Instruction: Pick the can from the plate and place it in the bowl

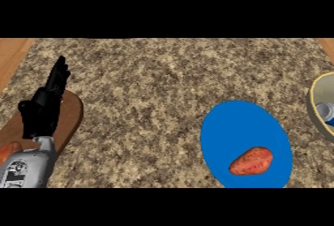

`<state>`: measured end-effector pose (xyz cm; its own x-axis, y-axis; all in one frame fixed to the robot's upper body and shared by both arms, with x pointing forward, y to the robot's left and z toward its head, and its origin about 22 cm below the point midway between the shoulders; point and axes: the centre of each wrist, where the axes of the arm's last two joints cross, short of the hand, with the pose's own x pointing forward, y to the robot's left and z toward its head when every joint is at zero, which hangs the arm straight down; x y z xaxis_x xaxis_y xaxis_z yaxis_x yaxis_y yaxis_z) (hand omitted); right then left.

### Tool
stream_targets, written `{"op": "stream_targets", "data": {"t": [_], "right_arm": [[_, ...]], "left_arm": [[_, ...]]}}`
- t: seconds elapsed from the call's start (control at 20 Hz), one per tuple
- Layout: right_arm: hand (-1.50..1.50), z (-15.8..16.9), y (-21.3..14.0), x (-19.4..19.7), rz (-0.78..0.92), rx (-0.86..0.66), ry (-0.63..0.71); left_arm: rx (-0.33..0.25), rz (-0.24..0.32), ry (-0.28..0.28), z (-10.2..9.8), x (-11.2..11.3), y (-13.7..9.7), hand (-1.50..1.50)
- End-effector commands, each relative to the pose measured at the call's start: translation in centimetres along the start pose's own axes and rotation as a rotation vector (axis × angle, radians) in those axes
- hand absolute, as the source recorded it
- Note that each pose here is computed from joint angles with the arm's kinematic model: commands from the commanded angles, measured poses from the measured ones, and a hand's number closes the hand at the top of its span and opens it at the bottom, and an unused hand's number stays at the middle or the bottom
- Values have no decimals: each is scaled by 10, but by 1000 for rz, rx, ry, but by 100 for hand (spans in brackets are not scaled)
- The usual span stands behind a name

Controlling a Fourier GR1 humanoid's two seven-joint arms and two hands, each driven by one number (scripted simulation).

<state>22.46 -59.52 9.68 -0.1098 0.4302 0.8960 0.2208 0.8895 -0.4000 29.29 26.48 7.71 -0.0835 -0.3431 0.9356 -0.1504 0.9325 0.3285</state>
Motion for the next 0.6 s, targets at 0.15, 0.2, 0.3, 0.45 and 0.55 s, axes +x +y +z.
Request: {"op": "stream_targets", "data": {"t": [0.15,0.2,0.3,0.45,0.55], "right_arm": [[-150,28,-29,4,-182,159,-110],[-150,38,-18,-11,-182,150,-128],[-150,43,-22,-10,-188,156,-126],[-150,41,-27,-4,-188,178,-138],[-150,43,-22,-8,-186,188,-138]], "left_arm": [[9,-4,3,6,-3,6,0],[0,-6,21,12,-9,4,0],[3,4,16,10,-6,0,0],[9,5,20,9,-6,5,0],[15,-2,19,10,-10,0,0]]}}
